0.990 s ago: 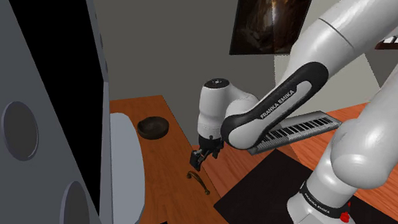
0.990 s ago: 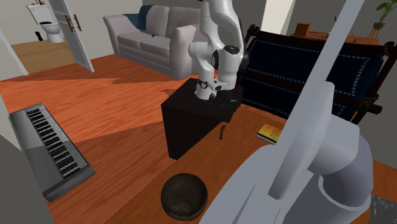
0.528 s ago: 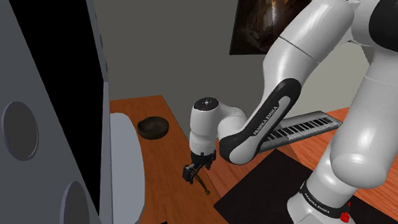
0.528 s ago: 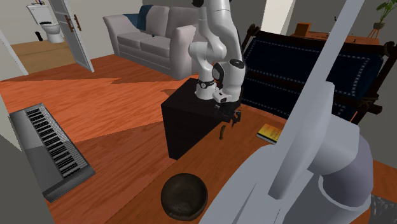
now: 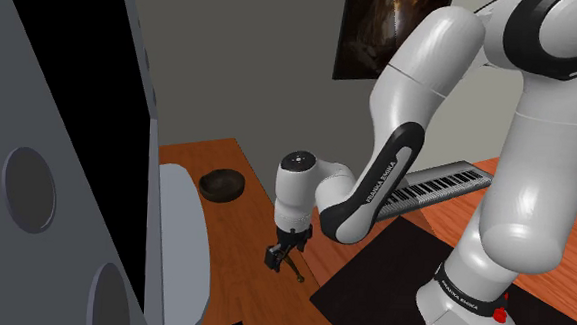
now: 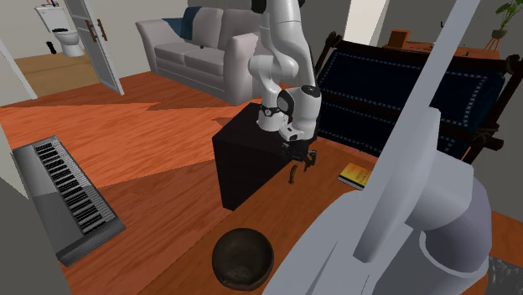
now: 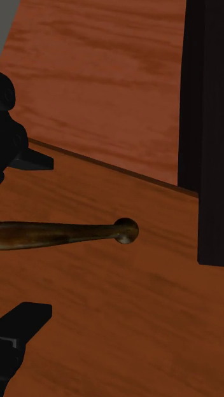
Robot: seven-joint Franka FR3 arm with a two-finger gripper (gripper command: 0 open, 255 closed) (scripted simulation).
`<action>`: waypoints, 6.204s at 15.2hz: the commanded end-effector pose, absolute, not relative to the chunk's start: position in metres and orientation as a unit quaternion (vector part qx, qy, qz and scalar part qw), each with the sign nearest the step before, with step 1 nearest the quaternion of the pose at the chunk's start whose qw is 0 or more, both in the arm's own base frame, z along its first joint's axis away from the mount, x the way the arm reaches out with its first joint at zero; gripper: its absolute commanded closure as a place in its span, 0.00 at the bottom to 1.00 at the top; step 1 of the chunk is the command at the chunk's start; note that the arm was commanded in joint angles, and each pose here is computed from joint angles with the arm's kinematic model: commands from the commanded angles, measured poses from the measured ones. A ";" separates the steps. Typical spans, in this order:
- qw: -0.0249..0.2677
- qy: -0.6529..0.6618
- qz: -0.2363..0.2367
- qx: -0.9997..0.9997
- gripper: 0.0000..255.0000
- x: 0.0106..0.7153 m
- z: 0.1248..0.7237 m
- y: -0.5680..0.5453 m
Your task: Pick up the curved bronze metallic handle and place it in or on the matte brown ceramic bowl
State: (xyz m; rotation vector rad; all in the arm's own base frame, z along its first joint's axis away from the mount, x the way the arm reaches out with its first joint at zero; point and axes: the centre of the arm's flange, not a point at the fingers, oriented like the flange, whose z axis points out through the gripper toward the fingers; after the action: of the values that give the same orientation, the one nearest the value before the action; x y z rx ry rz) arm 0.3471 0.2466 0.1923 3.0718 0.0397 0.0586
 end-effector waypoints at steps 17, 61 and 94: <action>0.034 0.013 0.019 0.999 1.00 0.347 0.213 0.247; 0.034 0.013 0.019 0.999 1.00 0.676 0.328 0.220; 0.034 0.013 0.019 0.999 0.00 0.770 0.242 0.212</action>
State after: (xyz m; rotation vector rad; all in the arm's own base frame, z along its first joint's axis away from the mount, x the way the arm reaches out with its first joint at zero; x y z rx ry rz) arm 0.7699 0.2122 0.2420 3.0718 0.0398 0.0586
